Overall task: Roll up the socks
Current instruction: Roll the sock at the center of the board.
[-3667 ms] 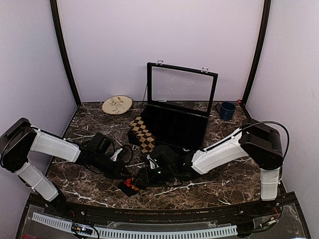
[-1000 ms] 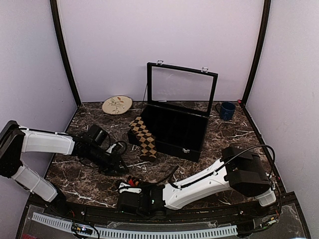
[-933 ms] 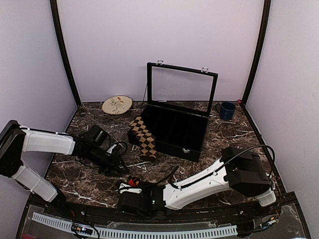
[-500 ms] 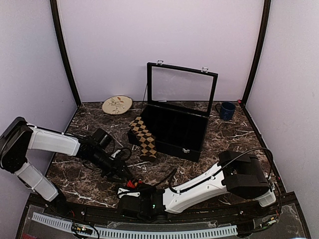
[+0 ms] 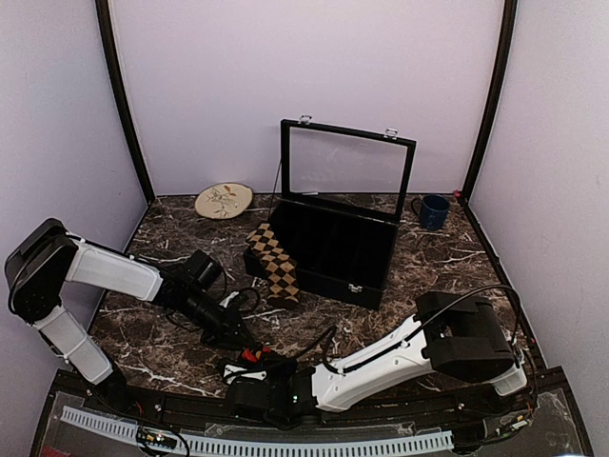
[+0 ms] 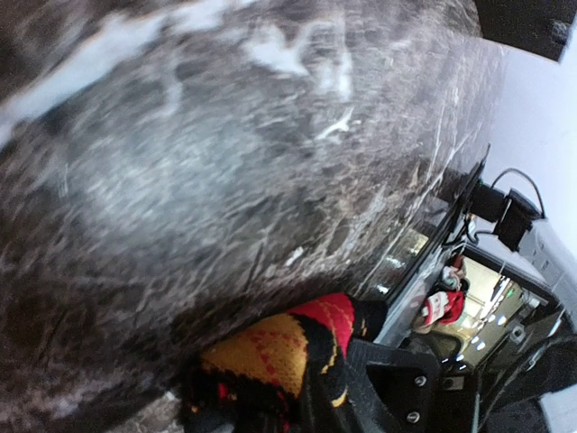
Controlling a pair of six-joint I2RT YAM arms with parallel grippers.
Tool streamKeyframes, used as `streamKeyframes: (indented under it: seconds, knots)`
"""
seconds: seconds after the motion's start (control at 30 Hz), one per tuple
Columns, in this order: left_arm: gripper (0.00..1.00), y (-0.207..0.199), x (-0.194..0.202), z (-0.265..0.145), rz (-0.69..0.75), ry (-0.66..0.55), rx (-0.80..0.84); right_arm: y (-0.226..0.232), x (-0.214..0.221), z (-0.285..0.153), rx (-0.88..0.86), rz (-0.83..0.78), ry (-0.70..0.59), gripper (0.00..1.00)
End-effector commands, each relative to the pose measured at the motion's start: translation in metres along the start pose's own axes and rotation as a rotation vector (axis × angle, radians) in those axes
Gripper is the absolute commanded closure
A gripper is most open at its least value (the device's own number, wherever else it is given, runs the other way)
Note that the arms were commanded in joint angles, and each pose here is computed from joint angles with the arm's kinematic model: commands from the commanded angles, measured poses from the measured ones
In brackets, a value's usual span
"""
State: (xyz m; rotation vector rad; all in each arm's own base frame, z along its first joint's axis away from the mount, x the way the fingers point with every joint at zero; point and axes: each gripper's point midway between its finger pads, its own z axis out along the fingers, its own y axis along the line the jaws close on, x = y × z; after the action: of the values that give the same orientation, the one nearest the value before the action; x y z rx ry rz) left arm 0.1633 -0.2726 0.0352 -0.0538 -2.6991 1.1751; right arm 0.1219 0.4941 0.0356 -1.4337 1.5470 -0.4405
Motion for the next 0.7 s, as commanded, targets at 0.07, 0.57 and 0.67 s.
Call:
streamKeyframes:
  seconds: [0.07, 0.57, 0.67]
  knots:
    - [1.00, -0.003, 0.002, 0.007, 0.049, 0.014, 0.019, 0.018, 0.001, 0.001, -0.026, -0.012, -0.014, 1.00]
    - [1.00, 0.025, -0.015, -0.005, 0.149, -0.169, -0.141, -0.010, 0.017, -0.005, -0.091, 0.277, 0.088, 0.57]
    - [1.00, 0.029, -0.015, -0.005, 0.157, -0.193, -0.148, -0.015, 0.020, -0.008, -0.105, 0.338, 0.097, 0.53]
